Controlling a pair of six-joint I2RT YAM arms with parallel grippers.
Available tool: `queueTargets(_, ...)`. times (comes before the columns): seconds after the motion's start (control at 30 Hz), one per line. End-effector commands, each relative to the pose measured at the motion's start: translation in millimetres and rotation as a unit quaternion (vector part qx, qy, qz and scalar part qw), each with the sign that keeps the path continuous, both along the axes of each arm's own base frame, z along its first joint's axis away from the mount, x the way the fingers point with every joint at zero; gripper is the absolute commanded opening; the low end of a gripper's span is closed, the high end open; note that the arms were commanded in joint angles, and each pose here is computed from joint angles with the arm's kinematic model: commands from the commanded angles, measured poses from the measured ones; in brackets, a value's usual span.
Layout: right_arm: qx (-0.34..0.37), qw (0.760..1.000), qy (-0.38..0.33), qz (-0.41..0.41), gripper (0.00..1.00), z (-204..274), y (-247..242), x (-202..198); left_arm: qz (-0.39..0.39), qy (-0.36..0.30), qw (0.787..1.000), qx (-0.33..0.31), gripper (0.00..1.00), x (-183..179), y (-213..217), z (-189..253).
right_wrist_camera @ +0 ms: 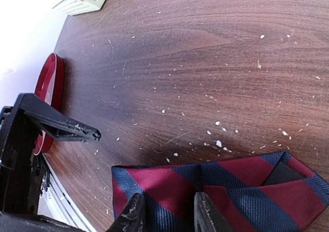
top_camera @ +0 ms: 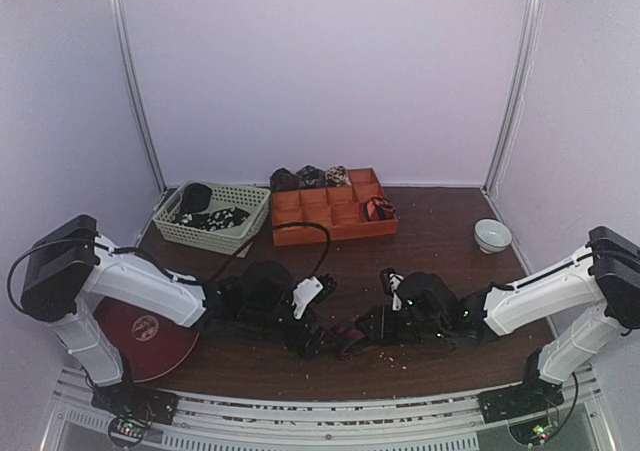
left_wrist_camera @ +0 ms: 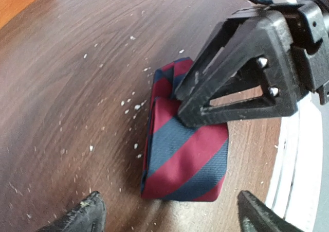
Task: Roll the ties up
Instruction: Roll the tie at the center of the board.
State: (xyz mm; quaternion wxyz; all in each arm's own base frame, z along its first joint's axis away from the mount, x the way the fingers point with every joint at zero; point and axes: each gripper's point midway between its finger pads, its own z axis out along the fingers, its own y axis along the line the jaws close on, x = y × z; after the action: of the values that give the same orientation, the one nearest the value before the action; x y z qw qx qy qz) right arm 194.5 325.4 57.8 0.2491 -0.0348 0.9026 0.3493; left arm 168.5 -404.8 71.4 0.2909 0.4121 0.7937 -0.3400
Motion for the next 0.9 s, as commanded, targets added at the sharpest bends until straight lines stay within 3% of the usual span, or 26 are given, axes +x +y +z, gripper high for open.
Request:
queueTargets(0.0, -0.009, 1.000, 0.018, -0.003, 0.34, -10.6, -4.7, -4.6, -0.058, -0.066, 0.996, 0.002, 0.91, 7.1, -20.4, 14.2)
queueTargets(0.3, -0.015, 1.000, 0.022, -0.009, 0.34, -13.7, -7.3, -4.2, -0.117, -0.033, 0.992, 0.027, 0.94, -6.2, -47.7, -15.3)
queueTargets(0.63, -0.019, 0.999, 0.021, -0.017, 0.34, -16.5, -10.9, -3.0, -0.116, -0.045, 0.991, 0.055, 0.90, -9.3, -49.7, -30.0)
queueTargets(0.77, -0.018, 0.999, 0.023, -0.020, 0.34, -17.5, -12.2, -3.3, -0.126, -0.052, 0.989, 0.057, 0.80, -14.5, -52.2, -31.1)
queueTargets(0.87, -0.017, 0.999, 0.025, -0.021, 0.34, -18.1, -12.7, -4.2, -0.134, -0.058, 0.987, 0.061, 0.61, -18.8, -53.1, -33.5)
